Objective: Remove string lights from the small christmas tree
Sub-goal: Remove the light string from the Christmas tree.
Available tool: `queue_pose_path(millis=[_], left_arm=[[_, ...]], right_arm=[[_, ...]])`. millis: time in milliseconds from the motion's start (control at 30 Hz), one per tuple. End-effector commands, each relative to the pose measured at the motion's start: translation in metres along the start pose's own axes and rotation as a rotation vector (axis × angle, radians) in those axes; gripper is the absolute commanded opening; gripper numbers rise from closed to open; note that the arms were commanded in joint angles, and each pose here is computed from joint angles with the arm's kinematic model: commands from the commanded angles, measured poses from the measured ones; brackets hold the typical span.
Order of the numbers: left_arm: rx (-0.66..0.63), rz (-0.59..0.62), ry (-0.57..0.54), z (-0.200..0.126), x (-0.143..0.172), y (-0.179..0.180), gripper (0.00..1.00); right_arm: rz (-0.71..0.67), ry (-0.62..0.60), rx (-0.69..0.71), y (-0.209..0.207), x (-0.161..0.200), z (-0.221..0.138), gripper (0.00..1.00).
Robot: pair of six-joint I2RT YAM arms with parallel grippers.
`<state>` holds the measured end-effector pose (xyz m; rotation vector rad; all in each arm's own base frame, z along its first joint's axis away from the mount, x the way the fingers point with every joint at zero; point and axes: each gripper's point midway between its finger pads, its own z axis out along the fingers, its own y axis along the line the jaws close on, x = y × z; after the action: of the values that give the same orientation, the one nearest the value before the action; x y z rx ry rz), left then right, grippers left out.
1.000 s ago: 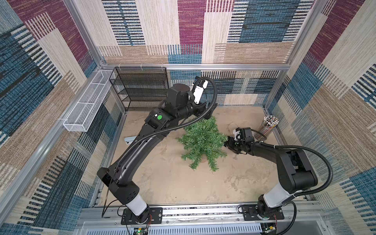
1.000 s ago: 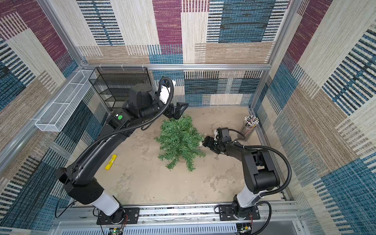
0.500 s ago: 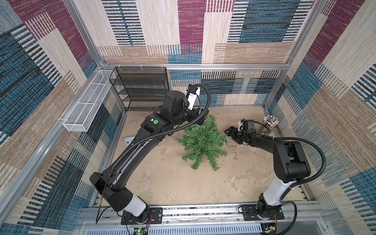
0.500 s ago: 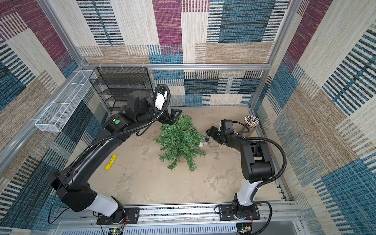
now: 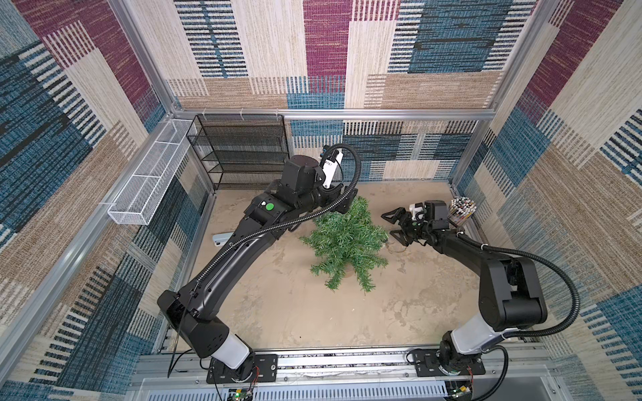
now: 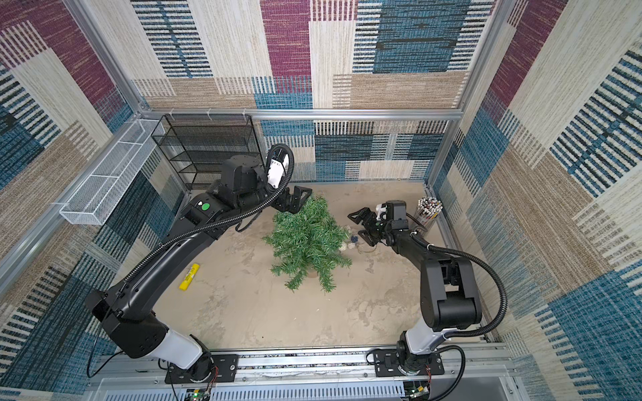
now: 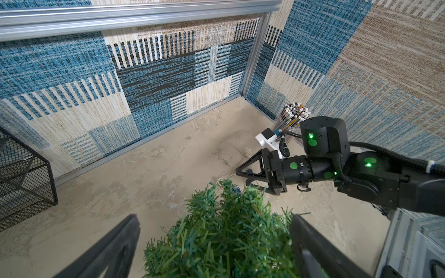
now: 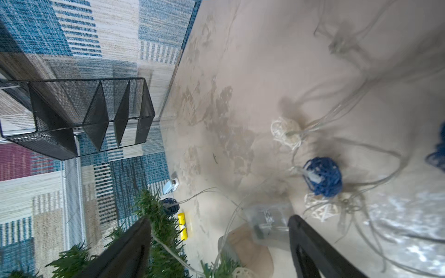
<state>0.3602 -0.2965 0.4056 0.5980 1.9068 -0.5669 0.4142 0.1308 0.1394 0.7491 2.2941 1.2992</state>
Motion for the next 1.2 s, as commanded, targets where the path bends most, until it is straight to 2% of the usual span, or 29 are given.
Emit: queue_pose_path(millis=[0,200,467,700,900,1167], left_arm=[[0.018,-0.016,-0.006,-0.002,-0.001,-0.002,0.99],[0.022,-0.024,-0.006,-0.005,0.002,-0.003,0.99],[0.03,-0.03,-0.006,-0.007,0.003,-0.004,0.99],[0.034,-0.035,-0.005,-0.008,0.004,-0.005,0.99],[0.038,-0.044,-0.002,-0.007,0.005,-0.005,0.99],[0.034,-0.05,-0.004,-0.006,0.006,-0.005,0.99]], right_arm=[[0.105,0.047,-0.087,0.013,0.009,0.003,0.91],[0.134,0.096,-0.034,-0.007,0.025,0.018,0.92],[0.168,0.119,-0.061,-0.01,0.03,0.032,0.9],[0.184,0.116,-0.095,-0.008,0.024,0.05,0.81],[0.174,0.054,-0.1,-0.013,0.009,0.06,0.55],[0.128,-0.023,-0.167,-0.003,-0.004,0.056,0.05]])
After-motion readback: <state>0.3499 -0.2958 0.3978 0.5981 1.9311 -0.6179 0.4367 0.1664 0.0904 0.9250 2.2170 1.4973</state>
